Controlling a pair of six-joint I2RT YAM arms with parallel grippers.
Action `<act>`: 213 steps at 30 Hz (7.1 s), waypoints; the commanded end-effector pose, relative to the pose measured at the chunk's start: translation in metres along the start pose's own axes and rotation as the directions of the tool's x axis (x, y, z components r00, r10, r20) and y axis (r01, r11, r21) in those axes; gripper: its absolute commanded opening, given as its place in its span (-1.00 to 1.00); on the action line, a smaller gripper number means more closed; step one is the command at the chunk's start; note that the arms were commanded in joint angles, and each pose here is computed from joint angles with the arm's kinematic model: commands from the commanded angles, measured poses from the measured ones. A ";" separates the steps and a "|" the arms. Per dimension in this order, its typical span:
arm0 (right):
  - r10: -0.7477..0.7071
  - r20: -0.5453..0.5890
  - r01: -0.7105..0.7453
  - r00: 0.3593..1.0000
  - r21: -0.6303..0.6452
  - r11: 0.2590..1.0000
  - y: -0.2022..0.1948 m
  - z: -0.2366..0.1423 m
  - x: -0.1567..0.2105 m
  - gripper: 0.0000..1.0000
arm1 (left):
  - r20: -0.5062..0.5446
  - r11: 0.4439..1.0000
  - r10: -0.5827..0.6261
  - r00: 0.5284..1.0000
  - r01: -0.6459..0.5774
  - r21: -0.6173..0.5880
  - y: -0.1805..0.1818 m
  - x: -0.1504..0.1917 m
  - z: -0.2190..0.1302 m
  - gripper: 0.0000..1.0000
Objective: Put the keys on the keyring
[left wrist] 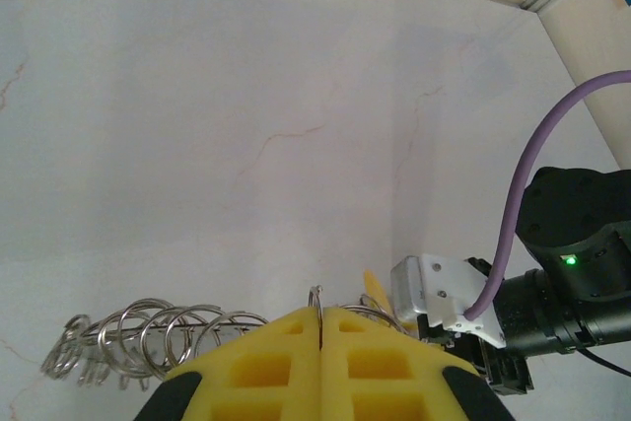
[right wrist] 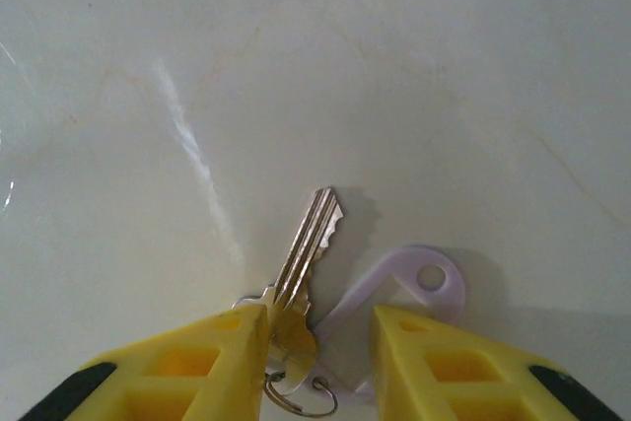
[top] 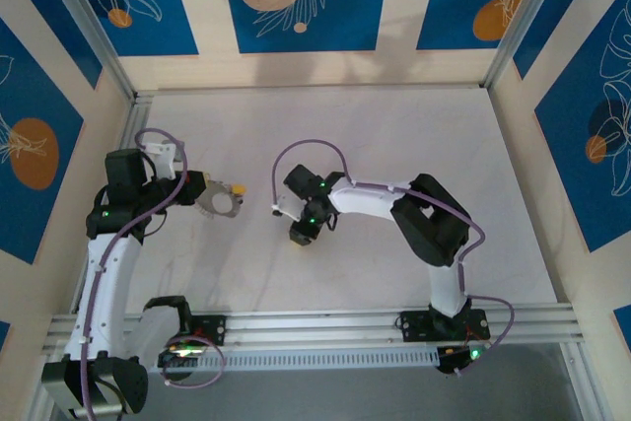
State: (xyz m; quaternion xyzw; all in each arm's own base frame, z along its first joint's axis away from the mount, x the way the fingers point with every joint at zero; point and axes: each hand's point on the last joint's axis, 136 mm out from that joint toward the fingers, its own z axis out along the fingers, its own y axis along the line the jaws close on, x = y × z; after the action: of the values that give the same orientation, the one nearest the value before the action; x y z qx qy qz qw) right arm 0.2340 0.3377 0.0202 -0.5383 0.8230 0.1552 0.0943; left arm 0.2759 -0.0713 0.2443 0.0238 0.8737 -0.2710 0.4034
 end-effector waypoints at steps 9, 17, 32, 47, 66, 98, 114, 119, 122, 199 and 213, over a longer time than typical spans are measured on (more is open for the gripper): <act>0.111 -0.022 -0.110 0.994 0.058 0.992 0.008 -0.012 0.020 -0.35 | 0.052 0.999 0.015 0.999 -0.017 0.035 -0.008 -0.013 -0.005 -1.00; 0.191 -0.002 -0.190 0.982 0.074 0.979 0.015 -0.018 0.027 -0.10 | 0.053 0.999 0.009 0.999 -0.012 0.048 -0.009 -0.014 -0.004 -1.00; 0.226 -0.046 -0.227 0.973 -0.017 0.974 0.027 -0.017 0.050 -0.11 | 0.055 0.997 0.002 0.998 -0.006 0.075 -0.014 -0.017 -0.004 -1.00; 0.180 -0.073 -0.174 0.981 0.090 0.981 0.018 -0.028 0.064 0.05 | 0.064 0.996 -0.006 0.998 0.001 0.092 -0.016 -0.018 -0.003 -1.00; 0.020 -0.107 -0.010 0.994 0.094 0.996 0.022 -0.022 0.058 -0.32 | 0.075 0.995 0.010 0.997 -0.018 0.100 -0.020 -0.018 -0.007 -1.00; -0.012 0.448 0.075 0.894 -0.124 0.989 0.096 -0.212 -0.014 -1.00 | 0.137 0.701 0.419 0.898 -0.416 0.580 -0.150 0.021 -0.029 -1.00; -0.044 0.685 0.108 0.727 -0.051 0.993 0.080 -0.328 -0.034 -1.00 | 0.118 0.450 0.495 0.861 -0.369 0.813 -0.219 0.001 -0.059 -1.00; -0.065 0.709 0.172 0.702 -0.079 0.982 0.084 -0.335 -0.057 -1.00 | 0.143 0.410 0.486 0.862 -0.370 0.834 -0.229 -0.002 -0.067 -1.00; -0.079 0.711 0.188 0.699 -0.076 0.979 0.084 -0.335 -0.066 -1.00 | 0.144 0.399 0.487 0.861 -0.366 0.841 -0.231 -0.001 -0.069 -1.00; -0.046 0.648 0.211 0.760 -0.179 0.961 0.110 -0.326 -0.099 -1.00 | 0.201 0.356 0.529 0.824 -0.431 0.829 -0.241 0.006 -0.092 -1.00; 0.071 0.587 0.101 0.807 -0.255 0.962 0.097 -0.320 -0.100 -1.00 | 0.222 0.341 0.533 0.816 -0.447 0.827 -0.242 0.009 -0.099 -1.00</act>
State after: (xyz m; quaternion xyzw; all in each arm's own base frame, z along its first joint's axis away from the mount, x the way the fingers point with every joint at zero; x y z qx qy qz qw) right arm 0.1812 0.3484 0.3665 -0.4962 0.7002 0.4310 0.2789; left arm 0.1631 -0.2308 0.3796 0.4599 0.6370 -0.5094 0.3510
